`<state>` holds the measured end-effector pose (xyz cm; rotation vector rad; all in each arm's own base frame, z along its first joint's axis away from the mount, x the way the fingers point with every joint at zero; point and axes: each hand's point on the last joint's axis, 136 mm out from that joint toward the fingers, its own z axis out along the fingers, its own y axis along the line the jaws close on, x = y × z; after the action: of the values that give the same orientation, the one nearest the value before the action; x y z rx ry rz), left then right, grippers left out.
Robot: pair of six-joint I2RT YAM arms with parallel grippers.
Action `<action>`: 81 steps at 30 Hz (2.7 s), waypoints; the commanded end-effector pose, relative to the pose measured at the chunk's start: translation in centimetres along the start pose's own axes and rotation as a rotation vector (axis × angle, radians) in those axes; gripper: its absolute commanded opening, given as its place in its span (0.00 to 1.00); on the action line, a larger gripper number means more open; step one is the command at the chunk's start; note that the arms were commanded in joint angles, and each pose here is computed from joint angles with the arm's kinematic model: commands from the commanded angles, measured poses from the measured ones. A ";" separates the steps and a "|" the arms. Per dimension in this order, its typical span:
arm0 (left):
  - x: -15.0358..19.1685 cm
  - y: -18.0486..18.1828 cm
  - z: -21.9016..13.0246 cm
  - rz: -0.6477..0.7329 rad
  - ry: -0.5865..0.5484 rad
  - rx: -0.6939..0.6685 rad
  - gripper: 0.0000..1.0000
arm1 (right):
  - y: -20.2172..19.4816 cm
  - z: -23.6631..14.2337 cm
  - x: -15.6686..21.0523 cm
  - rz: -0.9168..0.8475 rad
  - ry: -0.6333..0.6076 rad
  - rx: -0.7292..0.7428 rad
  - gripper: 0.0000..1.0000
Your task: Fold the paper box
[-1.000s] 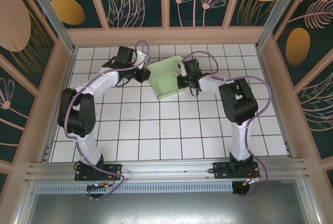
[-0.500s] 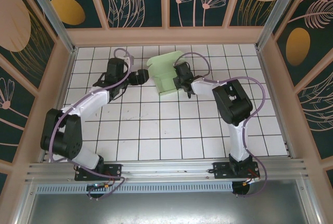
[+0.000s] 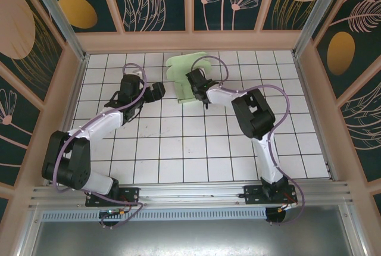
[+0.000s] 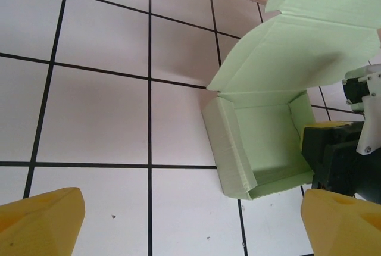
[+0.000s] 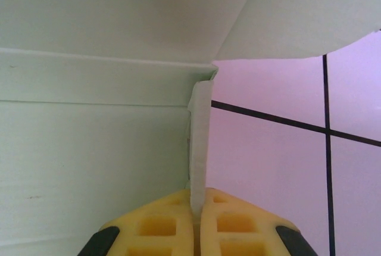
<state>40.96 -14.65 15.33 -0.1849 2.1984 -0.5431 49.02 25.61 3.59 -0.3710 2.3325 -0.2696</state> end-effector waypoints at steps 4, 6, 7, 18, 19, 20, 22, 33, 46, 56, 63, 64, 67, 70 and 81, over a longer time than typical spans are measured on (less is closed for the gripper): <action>0.4 0.8 1.2 -0.040 0.030 -0.047 0.96 | 0.8 -0.2 10.4 -0.028 0.269 -0.078 0.00; 1.3 0.6 2.0 -0.081 0.069 -0.033 0.88 | 0.7 -0.8 9.3 0.000 0.232 -0.082 0.00; 1.8 0.2 2.4 -0.097 0.087 -0.025 0.83 | 0.6 -0.9 9.0 0.008 0.218 -0.078 0.00; 5.6 -3.7 8.3 -0.165 0.270 0.030 0.51 | 1.4 -1.5 9.2 0.070 0.189 -0.130 0.00; 5.8 -3.7 8.8 -0.167 0.279 0.024 0.49 | 1.4 -1.5 9.2 0.070 0.187 -0.128 0.00; 5.9 -3.7 9.2 -0.168 0.286 0.019 0.47 | 1.4 -1.6 9.2 0.072 0.185 -0.127 0.00; 6.1 -3.5 9.8 -0.169 0.295 0.003 0.40 | 1.3 -1.6 9.3 0.071 0.185 -0.125 0.00; 8.1 -3.5 12.4 -0.181 0.360 -0.003 0.19 | 2.5 -1.6 9.2 0.039 0.177 -0.130 0.00; 10.3 -2.2 13.8 -0.144 0.406 -0.058 0.09 | 3.1 -1.6 9.3 0.026 0.174 -0.137 0.00; 11.1 -0.6 13.9 -0.058 0.407 -0.182 0.15 | 4.2 -2.2 8.7 0.068 0.156 -0.192 0.00; 12.1 -0.9 13.7 -0.072 0.431 -0.154 0.17 | 4.4 -2.1 8.6 0.077 0.156 -0.199 0.00; 12.3 -0.9 13.7 -0.069 0.436 -0.156 0.17 | 4.4 -2.0 8.6 0.078 0.155 -0.199 0.00; 12.8 -0.5 13.9 -0.066 0.442 -0.175 0.16 | 4.5 -2.1 8.5 0.079 0.154 -0.201 0.00; 12.9 -0.2 14.0 -0.068 0.448 -0.201 0.15 | 4.5 -2.1 8.3 0.078 0.150 -0.199 0.00; 11.7 1.6 13.4 0.066 0.372 -0.413 0.00 | 4.6 -2.3 7.6 0.081 0.133 -0.203 0.00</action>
<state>47.41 -23.94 4.47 -0.2685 2.4888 -0.3840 45.52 25.32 4.14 -0.2271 2.3381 -0.0914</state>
